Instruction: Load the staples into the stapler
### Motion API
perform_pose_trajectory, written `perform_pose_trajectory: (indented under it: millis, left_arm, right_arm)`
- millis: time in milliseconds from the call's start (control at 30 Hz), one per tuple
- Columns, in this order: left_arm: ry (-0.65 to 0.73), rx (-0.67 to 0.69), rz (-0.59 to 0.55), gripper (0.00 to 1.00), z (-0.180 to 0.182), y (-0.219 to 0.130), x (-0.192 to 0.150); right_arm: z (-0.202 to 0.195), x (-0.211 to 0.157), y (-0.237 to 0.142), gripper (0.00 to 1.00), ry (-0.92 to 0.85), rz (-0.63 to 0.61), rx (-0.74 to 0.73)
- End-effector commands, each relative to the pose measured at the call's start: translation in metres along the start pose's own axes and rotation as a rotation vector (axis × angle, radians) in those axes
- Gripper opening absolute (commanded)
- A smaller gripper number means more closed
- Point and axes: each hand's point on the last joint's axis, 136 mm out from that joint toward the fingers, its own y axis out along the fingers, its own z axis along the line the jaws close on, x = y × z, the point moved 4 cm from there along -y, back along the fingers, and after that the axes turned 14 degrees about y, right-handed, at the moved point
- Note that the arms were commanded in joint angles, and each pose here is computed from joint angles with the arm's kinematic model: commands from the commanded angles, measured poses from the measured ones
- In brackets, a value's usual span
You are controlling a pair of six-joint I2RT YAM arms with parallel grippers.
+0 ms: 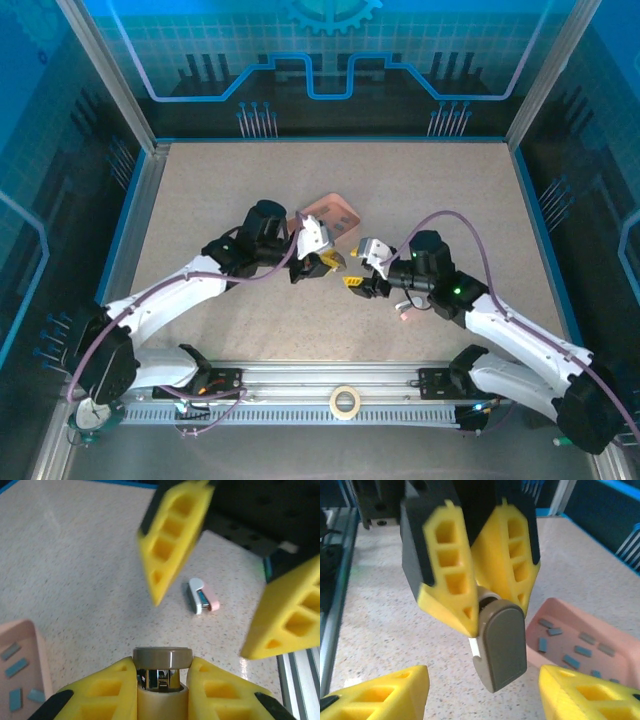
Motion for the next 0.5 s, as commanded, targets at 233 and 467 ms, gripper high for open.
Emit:
perform_pose_trajectory:
  millis: [233, 467]
  left_arm:
    - [0.164, -0.141, -0.113, 0.00, -0.028, -0.010, 0.015]
    - [0.164, -0.127, -0.114, 0.04, -0.026, -0.009, 0.014]
  right_arm:
    - [0.009, 0.009, 0.014, 0.54, -0.015, 0.028, 0.163]
    - [0.013, 0.012, 0.016, 0.28, -0.020, 0.032, 0.222]
